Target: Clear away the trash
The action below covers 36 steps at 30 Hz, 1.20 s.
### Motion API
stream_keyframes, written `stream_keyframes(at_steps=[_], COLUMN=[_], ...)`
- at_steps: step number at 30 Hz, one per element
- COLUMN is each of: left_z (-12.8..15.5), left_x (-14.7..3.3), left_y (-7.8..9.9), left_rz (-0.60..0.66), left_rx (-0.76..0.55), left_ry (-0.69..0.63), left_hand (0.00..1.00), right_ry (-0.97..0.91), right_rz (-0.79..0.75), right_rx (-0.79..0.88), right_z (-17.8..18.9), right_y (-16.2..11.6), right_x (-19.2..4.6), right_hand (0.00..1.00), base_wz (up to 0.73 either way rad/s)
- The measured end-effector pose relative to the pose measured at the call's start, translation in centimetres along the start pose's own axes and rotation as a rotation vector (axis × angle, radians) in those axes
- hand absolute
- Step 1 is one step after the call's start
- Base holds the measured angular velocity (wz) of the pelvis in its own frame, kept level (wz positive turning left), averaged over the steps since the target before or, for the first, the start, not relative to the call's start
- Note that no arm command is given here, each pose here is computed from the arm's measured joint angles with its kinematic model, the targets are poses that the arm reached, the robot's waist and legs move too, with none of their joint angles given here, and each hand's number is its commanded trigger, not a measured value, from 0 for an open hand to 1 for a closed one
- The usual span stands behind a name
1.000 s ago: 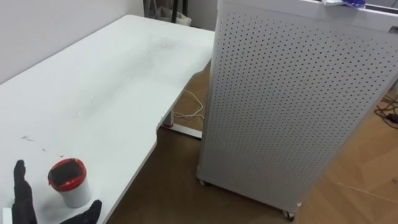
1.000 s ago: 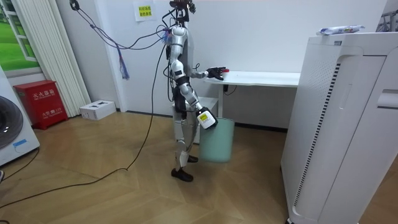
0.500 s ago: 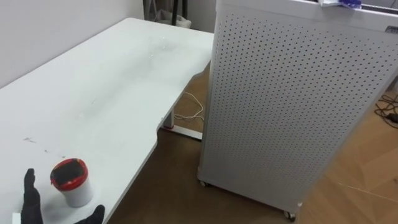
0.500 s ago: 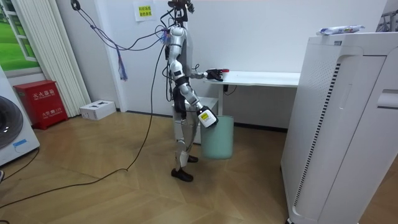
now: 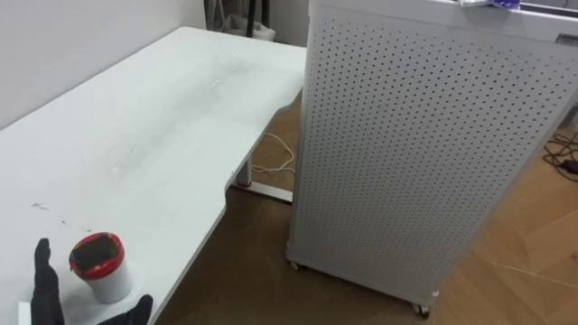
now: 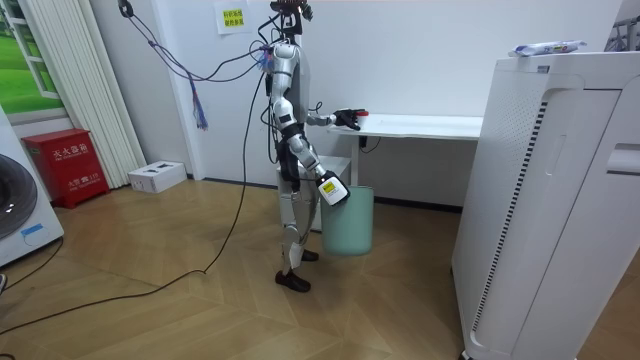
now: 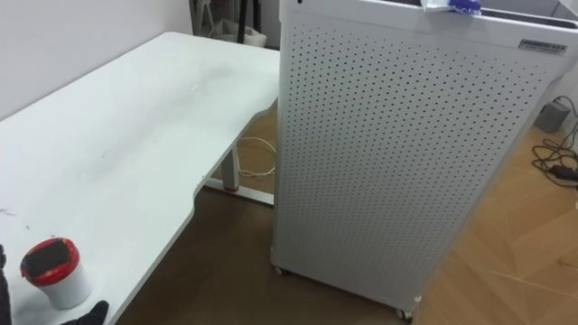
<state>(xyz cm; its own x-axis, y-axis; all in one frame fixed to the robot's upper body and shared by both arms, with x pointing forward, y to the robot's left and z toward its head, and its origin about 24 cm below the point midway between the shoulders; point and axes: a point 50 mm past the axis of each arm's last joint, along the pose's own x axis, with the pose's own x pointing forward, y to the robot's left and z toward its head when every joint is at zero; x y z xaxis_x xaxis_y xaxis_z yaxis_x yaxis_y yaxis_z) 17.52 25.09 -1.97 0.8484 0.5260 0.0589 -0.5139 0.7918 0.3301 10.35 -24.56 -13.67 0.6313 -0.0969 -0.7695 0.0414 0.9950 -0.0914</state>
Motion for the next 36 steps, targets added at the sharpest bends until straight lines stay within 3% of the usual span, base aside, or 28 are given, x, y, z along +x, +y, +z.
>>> stream_keyframes(at_steps=[17, 18, 20, 36], left_z=[0.7, 0.7, 0.7, 0.1], left_x=[1.2, 1.2, 1.3, 2.3], left_y=[-0.9, -0.9, -0.9, -2.0], left_rz=[-0.038, -0.036, -0.036, -0.077], left_rx=[-0.029, -0.034, -0.037, -0.022], left_ry=[-0.020, -0.017, -0.014, 0.021], left_hand=[0.00, 0.27, 1.00, 1.00], right_ry=[0.004, 0.004, 0.004, 0.033], right_rz=[0.023, 0.023, 0.024, 0.026], right_rx=[-0.037, -0.037, -0.037, -0.040], right_z=[0.0, 0.0, 0.0, -0.3], right_y=[0.2, 0.2, 0.2, 0.5], right_x=[0.0, 0.0, 0.0, 0.0], right_hand=[1.00, 1.00, 1.00, 1.00], base_wz=[-0.04, -0.06, -0.06, -0.01])
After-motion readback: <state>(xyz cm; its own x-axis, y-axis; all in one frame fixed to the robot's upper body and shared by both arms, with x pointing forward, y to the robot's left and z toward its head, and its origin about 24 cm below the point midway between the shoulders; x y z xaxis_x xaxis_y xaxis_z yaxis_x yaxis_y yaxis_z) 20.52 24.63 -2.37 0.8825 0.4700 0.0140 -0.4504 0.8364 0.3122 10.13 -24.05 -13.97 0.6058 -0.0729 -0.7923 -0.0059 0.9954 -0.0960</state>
